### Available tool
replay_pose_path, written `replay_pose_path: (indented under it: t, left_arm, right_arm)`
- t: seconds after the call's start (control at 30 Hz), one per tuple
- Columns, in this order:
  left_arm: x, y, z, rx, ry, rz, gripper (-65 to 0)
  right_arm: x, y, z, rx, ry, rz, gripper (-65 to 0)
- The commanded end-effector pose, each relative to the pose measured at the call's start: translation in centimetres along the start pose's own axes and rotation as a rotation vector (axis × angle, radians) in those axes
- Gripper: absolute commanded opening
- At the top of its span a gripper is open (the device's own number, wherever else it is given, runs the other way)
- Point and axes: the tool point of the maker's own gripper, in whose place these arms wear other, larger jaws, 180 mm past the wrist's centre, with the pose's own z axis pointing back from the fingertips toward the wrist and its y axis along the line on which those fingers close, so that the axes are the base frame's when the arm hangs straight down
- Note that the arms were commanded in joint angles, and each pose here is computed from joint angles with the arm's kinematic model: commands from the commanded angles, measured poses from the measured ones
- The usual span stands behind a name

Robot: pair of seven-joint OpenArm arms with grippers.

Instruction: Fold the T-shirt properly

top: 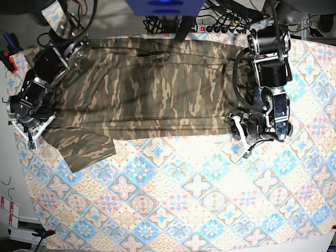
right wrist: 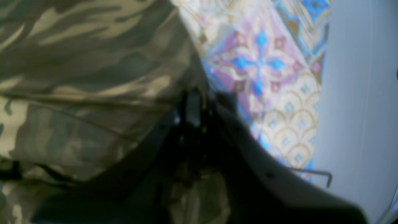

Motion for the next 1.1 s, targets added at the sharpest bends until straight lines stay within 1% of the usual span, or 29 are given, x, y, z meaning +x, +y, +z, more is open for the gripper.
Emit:
replay_pose_path:
  t: [0.0,0.07,0.13,0.23,0.33,0.4,0.5,0.6,0.7,0.77,0.8,0.9,0.93,1.03,1.07]
  left_arm:
    - [1.0,1.9,1.6,0.073,-0.021,-0.027,-62.0]
    - [0.6,1.9,2.6,0.108,-0.029,-0.058,-62.0]
    - [0.1,2.0,3.9,0.147,0.000,-0.087,-62.0]
    - [-0.3,1.9,5.5,0.192,0.007,-0.122,-62.0]
    - [-0.3,1.6,6.7,0.225,-0.011,-0.153,-62.0]
    - [-0.4,1.3,7.1,0.235,-0.018,-0.164,-62.0]
    - [-0.8,1.2,7.2,0.237,-0.014,-0.168,-62.0]
    - [-0.9,1.2,7.1,0.236,-0.011,-0.167,-62.0]
    - [-1.2,1.1,7.1,0.233,-0.005,-0.167,-62.0]
    - [-1.2,1.1,7.1,0.233,-0.005,-0.167,-62.0]
    - [-1.3,1.0,7.1,0.233,-0.004,-0.167,-62.0]
    - [-1.3,1.0,7.0,0.232,-0.003,-0.166,-62.0]
    - [-1.3,1.0,7.0,0.232,-0.003,-0.166,-62.0]
    - [-1.3,1.0,7.0,0.232,-0.003,-0.166,-62.0]
    - [-1.3,1.0,7.0,0.232,-0.003,-0.166,-62.0]
  right_arm:
    - [1.8,-3.3,1.1,-0.091,-0.050,-0.017,-63.0]
    - [1.1,-3.8,1.5,-0.108,-0.044,-0.033,-63.0]
    - [0.4,-4.0,1.6,-0.113,-0.034,-0.038,-63.0]
    - [-0.6,-3.8,1.6,-0.111,-0.022,-0.035,-63.1]
    - [-0.9,-4.7,2.3,-0.127,-0.059,-0.097,-63.1]
    - [-1.2,-5.2,3.0,-0.140,-0.074,-0.111,-63.1]
    - [-2.2,-5.6,3.8,-0.164,-0.065,-0.091,-63.1]
    - [-2.7,-4.8,3.7,-0.153,-0.057,-0.092,-62.8]
    - [-2.5,-5.0,4.0,-0.163,-0.063,-0.085,-62.6]
    - [-2.4,-5.0,4.0,-0.164,-0.056,-0.076,-59.5]
    - [-2.3,-4.5,3.8,-0.152,-0.037,-0.055,-56.4]
    - [-1.3,-2.4,3.0,-0.112,0.029,0.066,-44.0]
    - [-0.8,-1.7,2.8,-0.099,0.034,0.100,-40.2]
    - [0.9,-1.2,2.8,-0.096,0.007,0.134,-33.3]
    - [2.2,-1.5,3.0,-0.106,-0.019,0.134,-31.8]
